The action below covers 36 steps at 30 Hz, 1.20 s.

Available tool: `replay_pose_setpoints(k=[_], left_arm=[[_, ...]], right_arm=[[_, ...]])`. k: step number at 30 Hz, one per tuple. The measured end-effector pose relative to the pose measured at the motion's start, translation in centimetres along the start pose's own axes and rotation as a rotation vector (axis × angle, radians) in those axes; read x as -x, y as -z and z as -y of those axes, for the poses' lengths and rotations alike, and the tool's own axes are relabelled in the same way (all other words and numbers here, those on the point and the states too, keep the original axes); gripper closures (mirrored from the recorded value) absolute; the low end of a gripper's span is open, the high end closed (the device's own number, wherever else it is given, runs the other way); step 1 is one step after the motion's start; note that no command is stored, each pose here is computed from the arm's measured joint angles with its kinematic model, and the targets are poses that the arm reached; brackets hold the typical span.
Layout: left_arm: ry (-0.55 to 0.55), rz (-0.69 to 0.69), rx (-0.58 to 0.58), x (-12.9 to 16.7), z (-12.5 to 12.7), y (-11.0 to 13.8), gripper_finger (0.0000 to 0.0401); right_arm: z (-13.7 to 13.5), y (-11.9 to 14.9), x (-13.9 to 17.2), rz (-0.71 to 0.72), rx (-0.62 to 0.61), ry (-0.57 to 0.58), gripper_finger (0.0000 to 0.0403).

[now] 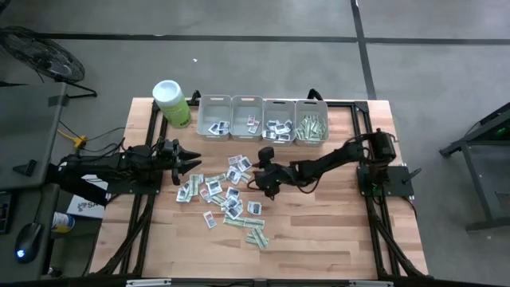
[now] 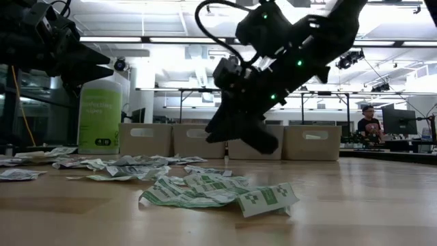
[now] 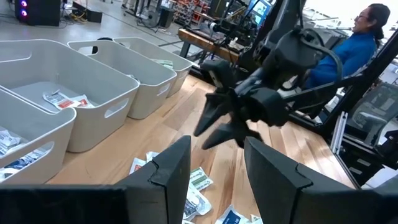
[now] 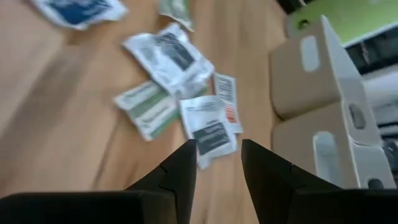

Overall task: Pick & Place First Aid Supplies
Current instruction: Put the towelette pack into the middle right gray bin

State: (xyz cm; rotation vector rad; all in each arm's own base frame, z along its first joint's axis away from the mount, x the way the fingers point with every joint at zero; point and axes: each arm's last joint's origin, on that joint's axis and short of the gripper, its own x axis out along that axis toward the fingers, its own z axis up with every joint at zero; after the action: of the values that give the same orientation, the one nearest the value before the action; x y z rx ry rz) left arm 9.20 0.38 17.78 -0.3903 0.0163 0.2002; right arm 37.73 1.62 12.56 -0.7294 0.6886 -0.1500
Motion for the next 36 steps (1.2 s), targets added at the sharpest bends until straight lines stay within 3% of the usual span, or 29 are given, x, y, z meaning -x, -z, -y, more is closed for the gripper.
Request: replay_pose_setpoints(k=[3, 12, 18, 28, 36], left_arm=[[0.0, 0.0, 0.0, 0.0, 0.0, 0.0, 0.0251], [0.0, 0.0, 0.0, 0.0, 0.0, 0.0, 0.0251], [0.0, 0.0, 0.0, 0.0, 0.0, 0.0, 0.0251], [0.0, 0.0, 0.0, 0.0, 0.0, 0.0, 0.0251], [0.0, -0.001, 0.0, 0.0, 0.0, 0.0, 0.0251]], right_arm=[[0.3, 0.0, -0.6, 0.004, -0.113, 0.052, 0.0281], [3.0, 0.6, -1.8, -0.047, -0.882, 0.098, 0.0281], [3.4, 1.3, -2.1, -0.079, -1.202, 0.045, 0.0281], [2.8, 1.8, -3.7, -0.032, -1.376, -0.079, 0.0281], [3.6, 1.9, -4.2, -0.081, -1.378, 0.01, 0.0281]])
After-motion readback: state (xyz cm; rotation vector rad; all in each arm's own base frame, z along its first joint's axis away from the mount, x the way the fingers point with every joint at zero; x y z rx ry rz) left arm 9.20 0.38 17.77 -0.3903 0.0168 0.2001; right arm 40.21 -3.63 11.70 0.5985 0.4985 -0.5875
